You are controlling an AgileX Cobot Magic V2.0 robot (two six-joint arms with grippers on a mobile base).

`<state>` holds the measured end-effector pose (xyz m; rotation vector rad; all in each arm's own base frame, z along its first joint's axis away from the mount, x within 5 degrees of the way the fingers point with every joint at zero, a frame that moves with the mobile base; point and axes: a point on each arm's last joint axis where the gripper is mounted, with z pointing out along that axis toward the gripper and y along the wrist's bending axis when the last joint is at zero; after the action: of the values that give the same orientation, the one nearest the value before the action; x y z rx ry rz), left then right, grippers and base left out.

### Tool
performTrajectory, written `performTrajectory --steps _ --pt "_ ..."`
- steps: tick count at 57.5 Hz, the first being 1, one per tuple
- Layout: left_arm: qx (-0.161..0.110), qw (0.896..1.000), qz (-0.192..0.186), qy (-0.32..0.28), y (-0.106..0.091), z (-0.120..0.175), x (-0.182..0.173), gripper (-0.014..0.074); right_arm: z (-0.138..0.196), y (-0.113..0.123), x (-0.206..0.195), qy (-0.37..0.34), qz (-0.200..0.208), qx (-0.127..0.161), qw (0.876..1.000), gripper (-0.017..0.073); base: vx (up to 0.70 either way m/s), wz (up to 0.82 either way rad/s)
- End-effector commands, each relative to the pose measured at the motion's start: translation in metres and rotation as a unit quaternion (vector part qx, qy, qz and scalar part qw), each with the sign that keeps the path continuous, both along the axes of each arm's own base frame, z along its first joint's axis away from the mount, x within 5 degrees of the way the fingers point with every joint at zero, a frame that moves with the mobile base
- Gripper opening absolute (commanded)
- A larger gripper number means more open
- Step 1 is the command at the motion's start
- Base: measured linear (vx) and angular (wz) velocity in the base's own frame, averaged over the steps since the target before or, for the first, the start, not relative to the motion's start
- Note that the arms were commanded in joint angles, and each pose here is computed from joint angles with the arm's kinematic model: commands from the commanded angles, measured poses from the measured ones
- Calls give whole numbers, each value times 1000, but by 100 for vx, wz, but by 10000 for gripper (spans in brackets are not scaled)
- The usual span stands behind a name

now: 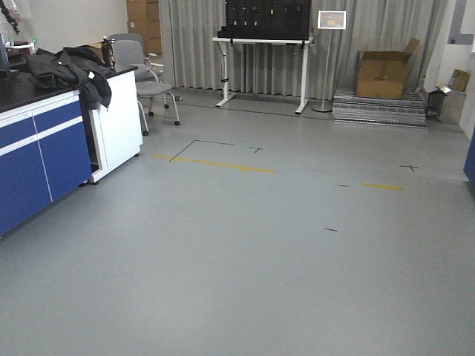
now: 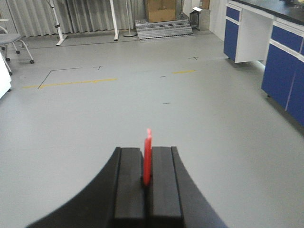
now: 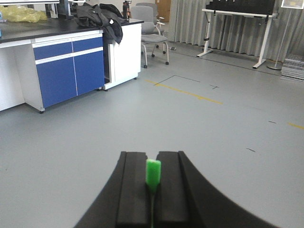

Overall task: Sort red and green spoons into left cabinet
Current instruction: 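Drive the base away from the bench carrying both spoons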

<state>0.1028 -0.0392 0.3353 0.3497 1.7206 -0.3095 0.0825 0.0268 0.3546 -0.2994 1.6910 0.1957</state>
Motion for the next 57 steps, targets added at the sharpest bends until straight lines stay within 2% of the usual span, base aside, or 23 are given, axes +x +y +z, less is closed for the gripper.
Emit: performTrajectory --steps 1,57 --pt "-24 999 17 -31 2 14 1 -1 15 -3 1 -44 -15 16 999 -3 38 8" --pt "-24 999 17 -31 2 14 1 -1 15 -3 1 -44 -15 16 999 -3 50 -6"
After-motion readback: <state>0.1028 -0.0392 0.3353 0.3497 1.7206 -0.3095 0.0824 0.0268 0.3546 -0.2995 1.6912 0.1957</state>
